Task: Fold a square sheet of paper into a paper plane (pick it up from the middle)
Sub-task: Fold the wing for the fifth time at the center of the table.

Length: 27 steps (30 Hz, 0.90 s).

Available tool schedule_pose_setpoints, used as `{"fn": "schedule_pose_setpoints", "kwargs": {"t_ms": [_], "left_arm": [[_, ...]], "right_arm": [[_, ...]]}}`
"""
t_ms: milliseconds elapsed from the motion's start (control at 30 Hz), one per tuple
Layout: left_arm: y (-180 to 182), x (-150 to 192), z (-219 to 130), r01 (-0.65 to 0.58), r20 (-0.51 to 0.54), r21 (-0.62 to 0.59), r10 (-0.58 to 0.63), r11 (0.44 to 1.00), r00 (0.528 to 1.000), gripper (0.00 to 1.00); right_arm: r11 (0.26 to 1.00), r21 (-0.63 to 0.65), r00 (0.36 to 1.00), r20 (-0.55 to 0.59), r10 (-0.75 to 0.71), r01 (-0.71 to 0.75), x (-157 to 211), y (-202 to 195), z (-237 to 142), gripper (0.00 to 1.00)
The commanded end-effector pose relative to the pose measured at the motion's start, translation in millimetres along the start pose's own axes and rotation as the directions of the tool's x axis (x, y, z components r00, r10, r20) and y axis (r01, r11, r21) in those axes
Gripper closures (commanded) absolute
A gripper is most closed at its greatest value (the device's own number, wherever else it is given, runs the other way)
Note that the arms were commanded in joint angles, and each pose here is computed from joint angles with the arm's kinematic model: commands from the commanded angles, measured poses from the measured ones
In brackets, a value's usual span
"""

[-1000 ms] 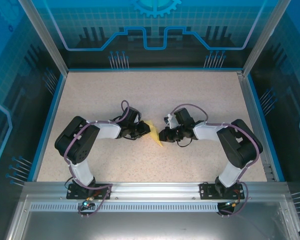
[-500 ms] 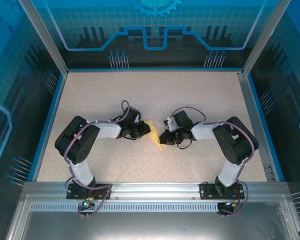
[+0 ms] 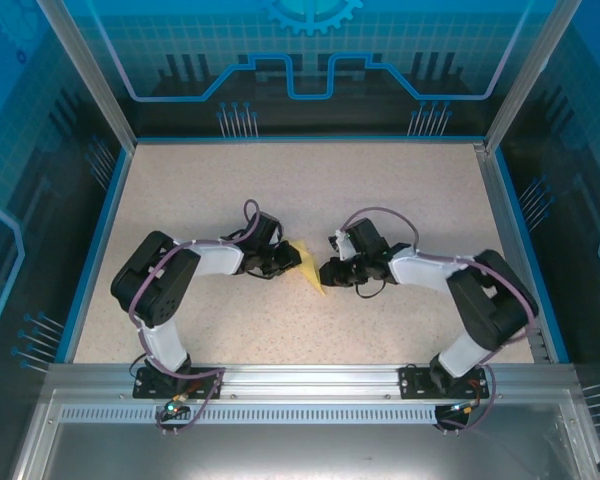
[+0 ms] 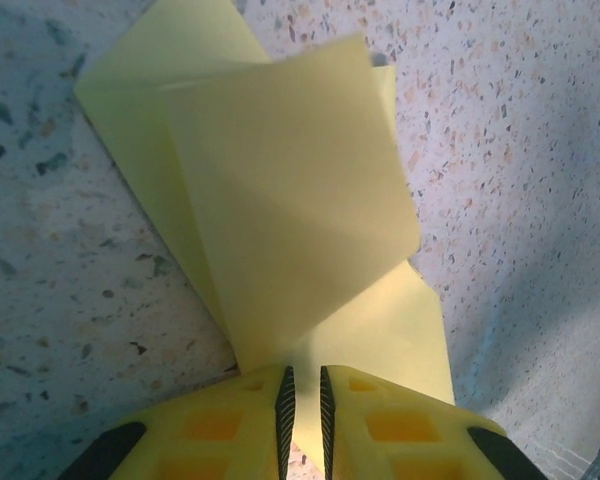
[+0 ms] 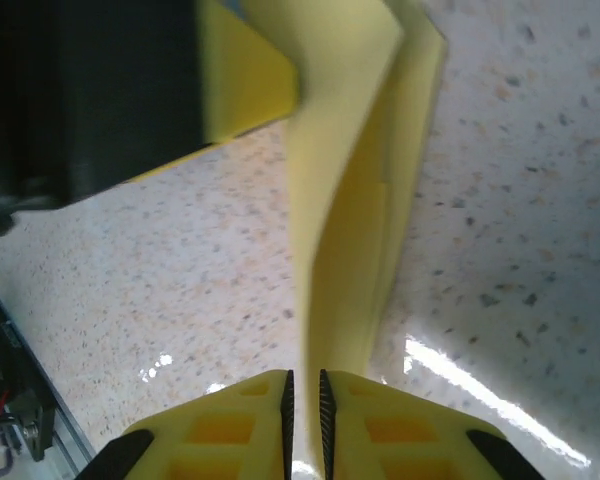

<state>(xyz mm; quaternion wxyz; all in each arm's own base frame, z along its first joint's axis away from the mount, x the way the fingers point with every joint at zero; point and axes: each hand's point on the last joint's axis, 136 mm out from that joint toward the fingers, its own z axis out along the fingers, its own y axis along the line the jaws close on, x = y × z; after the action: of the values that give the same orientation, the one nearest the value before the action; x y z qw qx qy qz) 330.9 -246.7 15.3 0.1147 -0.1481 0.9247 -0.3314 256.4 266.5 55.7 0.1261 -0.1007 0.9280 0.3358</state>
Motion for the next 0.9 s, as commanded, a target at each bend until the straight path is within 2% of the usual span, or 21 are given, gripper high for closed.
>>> {"fn": "schedule_pose_setpoints", "kwargs": {"t_ms": [0, 300, 533, 867], "left_arm": [[25.9, 11.0, 7.3, 0.018, -0.035, -0.107, -0.022, 0.994, 0.999, 0.79], [27.3, 11.6, 9.0, 0.022, -0.037, -0.114, -0.027, 0.993, 0.999, 0.80], [27.9, 11.8, 8.3, 0.023, -0.036, -0.118, -0.028, 0.993, 0.999, 0.81], [33.6, 12.3, 9.0, 0.027, -0.034, -0.141, -0.032, 0.990, 0.999, 0.81]], "right_arm": [[0.985, 0.151, 0.995, 0.030, -0.093, 0.087, -1.3, 2.4, -15.2, 0.82], [0.983, 0.115, 0.988, -0.083, -0.132, 0.142, 0.9, 30.3, 20.9, 0.88], [0.981, 0.151, 0.987, -0.125, -0.101, 0.119, -1.7, 21.0, 38.5, 0.89], [0.968, 0.224, 0.978, -0.201, -0.064, 0.109, 18.9, -7.7, 41.9, 0.90]]}}
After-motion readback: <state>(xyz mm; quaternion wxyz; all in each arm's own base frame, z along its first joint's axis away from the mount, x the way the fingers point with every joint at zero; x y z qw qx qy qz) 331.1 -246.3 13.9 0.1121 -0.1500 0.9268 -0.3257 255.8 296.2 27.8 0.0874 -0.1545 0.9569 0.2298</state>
